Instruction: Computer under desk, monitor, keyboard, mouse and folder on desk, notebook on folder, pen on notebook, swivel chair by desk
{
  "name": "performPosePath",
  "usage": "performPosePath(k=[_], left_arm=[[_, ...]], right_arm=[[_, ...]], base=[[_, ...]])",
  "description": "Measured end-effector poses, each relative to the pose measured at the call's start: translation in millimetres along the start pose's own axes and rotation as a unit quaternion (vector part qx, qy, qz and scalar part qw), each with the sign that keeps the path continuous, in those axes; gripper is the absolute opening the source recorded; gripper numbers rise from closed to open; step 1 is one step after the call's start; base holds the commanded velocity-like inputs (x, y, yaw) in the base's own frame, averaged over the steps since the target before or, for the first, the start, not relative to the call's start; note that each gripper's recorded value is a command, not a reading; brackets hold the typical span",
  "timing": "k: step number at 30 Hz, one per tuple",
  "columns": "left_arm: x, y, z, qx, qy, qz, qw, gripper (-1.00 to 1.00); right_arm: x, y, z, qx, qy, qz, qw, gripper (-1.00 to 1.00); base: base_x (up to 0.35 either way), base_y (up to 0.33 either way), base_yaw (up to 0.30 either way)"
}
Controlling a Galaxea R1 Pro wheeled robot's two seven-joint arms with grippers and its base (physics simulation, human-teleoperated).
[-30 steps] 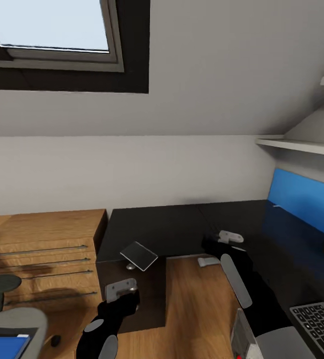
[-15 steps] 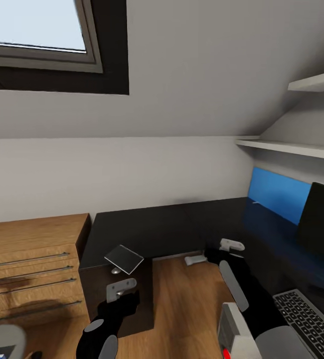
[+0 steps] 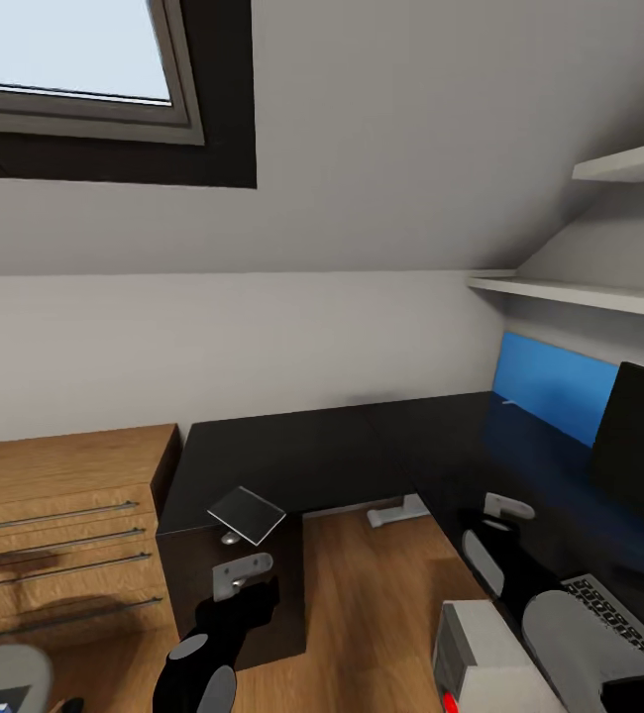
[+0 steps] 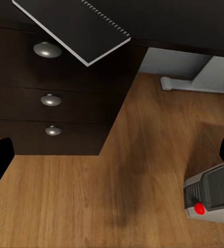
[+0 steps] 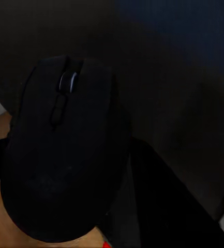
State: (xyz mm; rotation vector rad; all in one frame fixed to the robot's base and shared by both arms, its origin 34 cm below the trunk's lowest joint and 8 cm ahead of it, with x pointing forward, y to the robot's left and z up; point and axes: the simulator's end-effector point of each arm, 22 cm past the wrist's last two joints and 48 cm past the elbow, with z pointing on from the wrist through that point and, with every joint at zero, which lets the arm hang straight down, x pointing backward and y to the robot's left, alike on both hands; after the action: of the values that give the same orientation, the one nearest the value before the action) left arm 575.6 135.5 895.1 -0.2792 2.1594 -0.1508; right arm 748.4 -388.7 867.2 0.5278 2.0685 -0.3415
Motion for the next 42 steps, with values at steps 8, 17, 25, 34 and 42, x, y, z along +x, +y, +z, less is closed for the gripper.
performPosePath(k=[8,17,25,34,42], left_arm=[[0,0,-0.1,0.000,0.000,0.000,1.0000,1.00],[0,0,0.0,0.000,0.000,0.000,1.0000,1.00],[0,0,0.0,0.000,0.000,0.000,1.0000,1.00],[-1,0,-0.6,0.000,-0.001,0.000,1.0000,1.00],[-2,0,-1.1,0.000,-0.002,0.000,1.0000,1.00]], right_arm=[[-5,-32,12.4,0.029,-0.011,0.027,0.9992,-1.00],[-2,-48,15.1,0.042,0.018,0.164,0.9854,-1.00],[-3,-45,14.2,0.040,0.017,0.164,0.9855,-1.00],[-4,-45,13.4,0.040,0.016,0.164,0.9855,-1.00],[-5,-45,12.9,0.039,0.015,0.164,0.9856,-1.00]], base=[[0.000,0.000,0.000],[0.000,0.000,0.000],[0.000,0.000,-0.004],[0.000,0.000,-0.209],[0.000,0.000,-0.182]])
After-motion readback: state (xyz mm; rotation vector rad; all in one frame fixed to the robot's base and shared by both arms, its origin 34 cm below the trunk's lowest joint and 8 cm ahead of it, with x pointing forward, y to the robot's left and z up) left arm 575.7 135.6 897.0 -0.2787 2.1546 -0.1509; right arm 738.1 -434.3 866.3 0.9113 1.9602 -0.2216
